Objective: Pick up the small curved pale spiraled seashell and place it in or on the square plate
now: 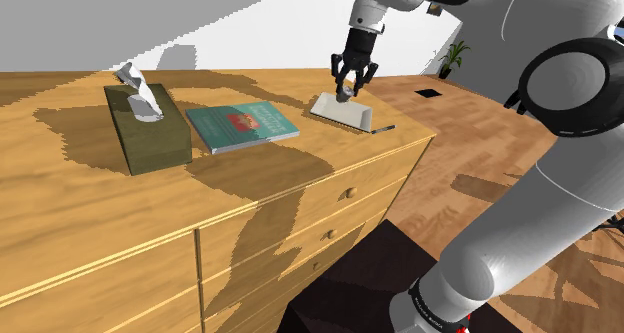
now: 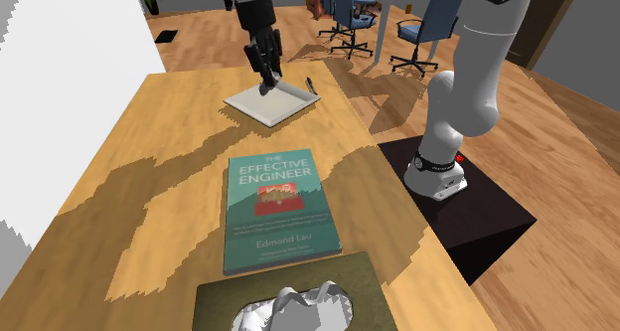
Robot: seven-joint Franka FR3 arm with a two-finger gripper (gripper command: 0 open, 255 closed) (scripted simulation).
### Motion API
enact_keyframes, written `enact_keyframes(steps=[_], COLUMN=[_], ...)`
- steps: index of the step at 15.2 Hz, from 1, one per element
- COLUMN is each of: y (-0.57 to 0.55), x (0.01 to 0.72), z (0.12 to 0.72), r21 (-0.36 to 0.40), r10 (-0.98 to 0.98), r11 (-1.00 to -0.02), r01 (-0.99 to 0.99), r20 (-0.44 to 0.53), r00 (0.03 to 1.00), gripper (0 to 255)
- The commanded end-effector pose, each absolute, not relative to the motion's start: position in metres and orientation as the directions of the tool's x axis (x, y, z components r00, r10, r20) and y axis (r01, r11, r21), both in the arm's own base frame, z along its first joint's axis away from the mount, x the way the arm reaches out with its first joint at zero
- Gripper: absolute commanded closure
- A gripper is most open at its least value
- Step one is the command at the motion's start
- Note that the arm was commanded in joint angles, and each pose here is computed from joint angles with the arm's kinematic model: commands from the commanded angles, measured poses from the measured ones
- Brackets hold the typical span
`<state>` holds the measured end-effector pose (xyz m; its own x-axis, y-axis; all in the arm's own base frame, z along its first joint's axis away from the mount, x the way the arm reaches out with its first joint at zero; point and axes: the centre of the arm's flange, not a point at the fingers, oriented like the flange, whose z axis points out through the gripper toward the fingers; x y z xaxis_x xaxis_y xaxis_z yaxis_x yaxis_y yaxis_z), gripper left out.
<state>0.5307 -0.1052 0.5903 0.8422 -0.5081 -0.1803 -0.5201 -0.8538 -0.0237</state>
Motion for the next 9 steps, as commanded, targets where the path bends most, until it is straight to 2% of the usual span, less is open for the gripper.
enact_keyframes(steps=[1,9], y=[-0.106,-0.106], x=[0.531,0.531], z=[0.580,0.544], r21=[-0.024,-0.024], r10=[-0.508,-0.508], r11=[-0.854,-0.854], r01=[-0.520,-0.520], r20=[-0.180,-0.180], r00=[0.842,0.842], gripper=[255,255])
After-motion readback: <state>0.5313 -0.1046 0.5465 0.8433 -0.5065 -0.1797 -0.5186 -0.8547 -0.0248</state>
